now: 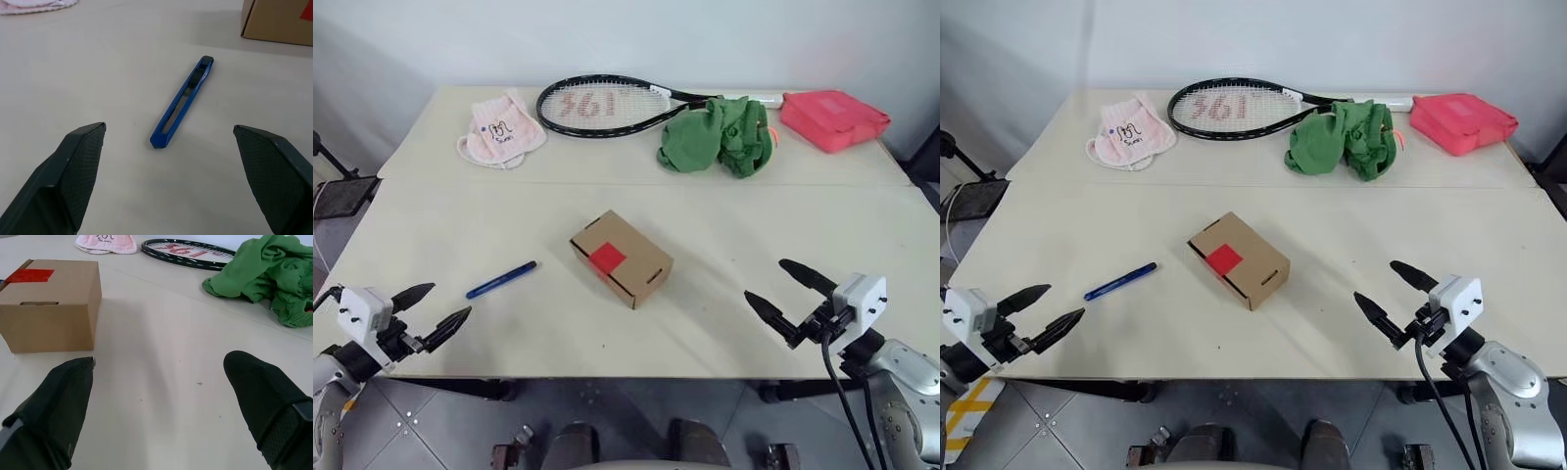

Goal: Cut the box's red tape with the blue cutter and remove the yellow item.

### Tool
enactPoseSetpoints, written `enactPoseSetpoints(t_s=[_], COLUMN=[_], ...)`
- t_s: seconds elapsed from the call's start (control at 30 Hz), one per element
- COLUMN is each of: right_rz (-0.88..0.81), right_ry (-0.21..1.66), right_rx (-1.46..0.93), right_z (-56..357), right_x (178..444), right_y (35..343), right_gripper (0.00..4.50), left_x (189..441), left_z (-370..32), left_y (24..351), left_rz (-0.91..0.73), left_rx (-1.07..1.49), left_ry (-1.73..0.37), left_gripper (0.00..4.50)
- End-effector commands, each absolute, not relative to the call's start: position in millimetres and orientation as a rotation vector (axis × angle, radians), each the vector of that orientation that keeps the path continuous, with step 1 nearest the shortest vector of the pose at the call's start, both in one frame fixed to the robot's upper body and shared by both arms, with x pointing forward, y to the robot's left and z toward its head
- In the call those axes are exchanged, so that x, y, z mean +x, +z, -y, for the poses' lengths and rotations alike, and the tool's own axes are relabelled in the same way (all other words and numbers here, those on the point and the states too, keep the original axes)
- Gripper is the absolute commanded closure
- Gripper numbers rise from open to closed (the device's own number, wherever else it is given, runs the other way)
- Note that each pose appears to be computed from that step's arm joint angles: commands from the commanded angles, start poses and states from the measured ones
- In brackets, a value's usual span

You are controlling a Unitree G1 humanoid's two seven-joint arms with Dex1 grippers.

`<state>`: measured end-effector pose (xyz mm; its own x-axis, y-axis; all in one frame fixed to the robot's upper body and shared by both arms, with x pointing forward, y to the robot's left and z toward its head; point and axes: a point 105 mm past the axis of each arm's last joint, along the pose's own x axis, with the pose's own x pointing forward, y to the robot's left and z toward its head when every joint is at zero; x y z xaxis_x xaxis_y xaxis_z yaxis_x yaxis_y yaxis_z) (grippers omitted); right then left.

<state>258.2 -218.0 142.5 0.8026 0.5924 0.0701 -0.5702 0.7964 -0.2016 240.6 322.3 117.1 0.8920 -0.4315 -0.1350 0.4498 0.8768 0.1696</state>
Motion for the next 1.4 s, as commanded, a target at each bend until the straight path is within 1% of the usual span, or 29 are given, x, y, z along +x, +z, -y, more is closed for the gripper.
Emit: enactPoseSetpoints(t_s=[0.03, 0.1, 0.17, 0.23, 0.27, 0.37, 0.4, 0.47, 0.5, 0.63, 0.67, 0.77, 0.8, 0.9, 1.03, 1.17, 1.27, 1.3, 1.4], right_rz=[0.165, 0.168, 0.162, 0.141, 0.123, 0.073, 0.066, 0.030, 0.011, -0.022, -0.031, -0.066, -0.092, -0.134, -0.132, -0.120, -0.118, -0.117, -0.110], right_ry=[0.630, 0.643, 0.683, 0.726, 0.742, 0.774, 0.777, 0.778, 0.780, 0.781, 0.785, 0.795, 0.807, 0.824, 0.850, 0.829, 0.802, 0.791, 0.746], right_rx=[-0.181, -0.175, -0.164, -0.167, -0.162, -0.170, -0.172, -0.174, -0.178, -0.200, -0.202, -0.210, -0.201, -0.176, -0.160, -0.090, -0.082, -0.071, -0.063], right_z=[215.8, 212.3, 203.8, 194.0, 189.0, 173.4, 170.8, 158.8, 150.9, 129.5, 124.3, 112.2, 107.5, 98.1, 87.9, 84.1, 87.4, 89.5, 99.7], right_x=[258.4, 259.0, 258.2, 256.9, 256.6, 257.0, 257.5, 259.0, 260.0, 266.3, 268.4, 274.9, 276.4, 280.3, 284.8, 291.4, 296.4, 298.2, 307.5], right_y=[149.2, 150.3, 151.1, 150.3, 149.0, 143.7, 143.3, 135.6, 130.9, 120.9, 118.4, 110.8, 106.7, 101.9, 106.0, 117.2, 121.2, 123.0, 128.2], right_gripper=[0.00, 0.00, 0.00, 0.38, 0.57, 1.60, 1.98, 2.70, 3.04, 4.39, 4.50, 4.50, 4.50, 4.50, 4.50, 4.50, 4.50, 4.50, 4.50], left_x=[241.5, 243.8, 247.1, 253.1, 260.0, 287.2, 292.0, 313.4, 326.0, 360.6, 370.6, 393.1, 398.5, 407.0, 408.8, 395.0, 382.2, 376.5, 347.8], left_z=[-324.6, -322.6, -313.8, -298.9, -291.6, -274.4, -272.5, -264.7, -258.0, -228.3, -221.5, -199.7, -187.4, -160.7, -145.1, -138.5, -138.3, -139.0, -138.0], left_y=[127.3, 132.4, 138.6, 146.7, 152.2, 164.7, 166.5, 170.6, 173.8, 181.8, 182.4, 183.5, 182.5, 177.3, 169.4, 160.4, 161.1, 161.0, 159.0], left_rz=[-0.068, -0.047, -0.046, -0.039, -0.026, 0.003, 0.007, 0.012, 0.022, 0.053, 0.054, 0.057, 0.051, 0.023, -0.013, -0.068, -0.085, -0.097, -0.155], left_rx=[0.260, 0.231, 0.205, 0.202, 0.194, 0.237, 0.247, 0.260, 0.273, 0.297, 0.314, 0.323, 0.317, 0.324, 0.325, 0.290, 0.248, 0.234, 0.177], left_ry=[-0.451, -0.454, -0.506, -0.590, -0.622, -0.679, -0.685, -0.701, -0.708, -0.754, -0.748, -0.760, -0.791, -0.866, -0.936, -1.036, -1.093, -1.113, -1.217], left_gripper=[0.06, 0.06, 0.06, 0.00, 0.00, 0.56, 0.89, 1.50, 1.82, 3.07, 3.35, 4.34, 4.48, 4.48, 4.48, 4.48, 4.48, 4.48, 4.48])
